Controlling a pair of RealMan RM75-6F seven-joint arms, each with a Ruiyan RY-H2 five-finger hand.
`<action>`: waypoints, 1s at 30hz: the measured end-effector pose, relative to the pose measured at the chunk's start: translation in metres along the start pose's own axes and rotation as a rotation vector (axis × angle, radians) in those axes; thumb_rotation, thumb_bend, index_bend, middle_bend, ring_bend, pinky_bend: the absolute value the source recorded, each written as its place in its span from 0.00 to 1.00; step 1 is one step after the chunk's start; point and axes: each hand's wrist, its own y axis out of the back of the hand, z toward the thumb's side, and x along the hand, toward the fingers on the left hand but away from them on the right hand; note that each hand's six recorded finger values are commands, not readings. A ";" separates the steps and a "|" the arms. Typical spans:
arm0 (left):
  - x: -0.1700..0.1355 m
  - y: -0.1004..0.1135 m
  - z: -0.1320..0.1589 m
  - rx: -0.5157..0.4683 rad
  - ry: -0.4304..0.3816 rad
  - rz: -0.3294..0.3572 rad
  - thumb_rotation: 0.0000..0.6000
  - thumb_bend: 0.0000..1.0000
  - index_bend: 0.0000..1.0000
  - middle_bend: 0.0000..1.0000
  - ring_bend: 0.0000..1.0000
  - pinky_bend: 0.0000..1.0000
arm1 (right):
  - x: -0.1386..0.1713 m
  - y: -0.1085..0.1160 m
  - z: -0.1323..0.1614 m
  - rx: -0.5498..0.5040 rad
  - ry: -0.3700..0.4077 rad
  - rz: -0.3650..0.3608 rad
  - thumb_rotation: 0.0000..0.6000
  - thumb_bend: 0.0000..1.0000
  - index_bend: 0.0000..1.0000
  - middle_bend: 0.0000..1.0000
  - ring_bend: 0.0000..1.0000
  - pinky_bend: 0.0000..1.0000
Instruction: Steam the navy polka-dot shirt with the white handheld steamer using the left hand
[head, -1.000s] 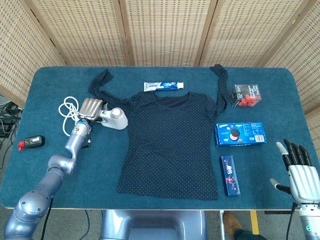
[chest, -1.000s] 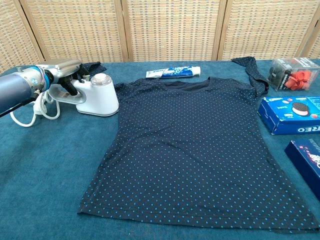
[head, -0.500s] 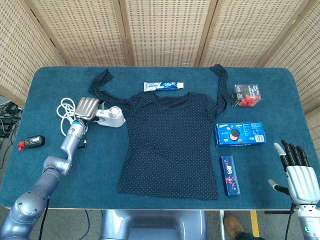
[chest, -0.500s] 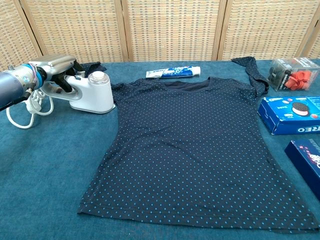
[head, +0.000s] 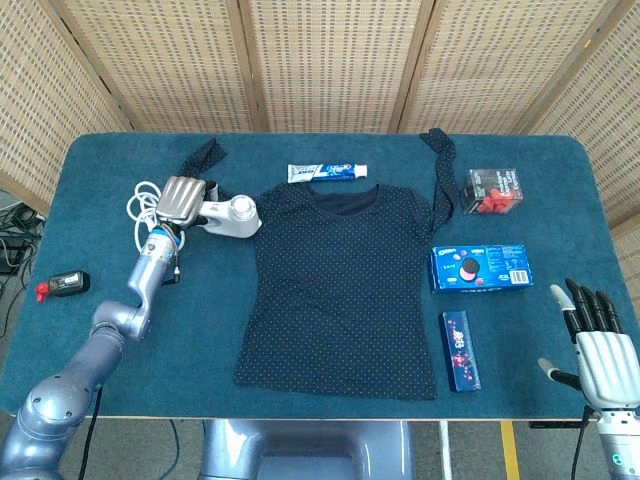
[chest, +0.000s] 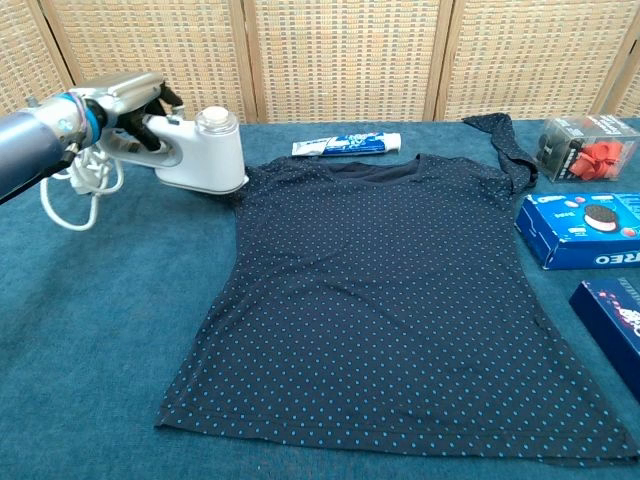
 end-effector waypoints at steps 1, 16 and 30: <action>0.002 0.002 0.004 0.002 -0.005 0.003 1.00 0.55 1.00 0.83 0.73 0.83 | 0.000 0.000 0.000 0.000 -0.001 0.002 1.00 0.00 0.00 0.00 0.00 0.00; 0.026 -0.020 0.100 -0.073 -0.050 -0.066 1.00 0.55 1.00 0.83 0.73 0.83 | -0.006 -0.001 -0.012 -0.023 -0.034 0.017 1.00 0.00 0.00 0.00 0.00 0.00; 0.019 -0.045 0.130 -0.132 -0.075 -0.122 1.00 0.55 1.00 0.83 0.73 0.83 | -0.008 0.001 -0.016 -0.040 -0.041 0.018 1.00 0.00 0.00 0.00 0.00 0.00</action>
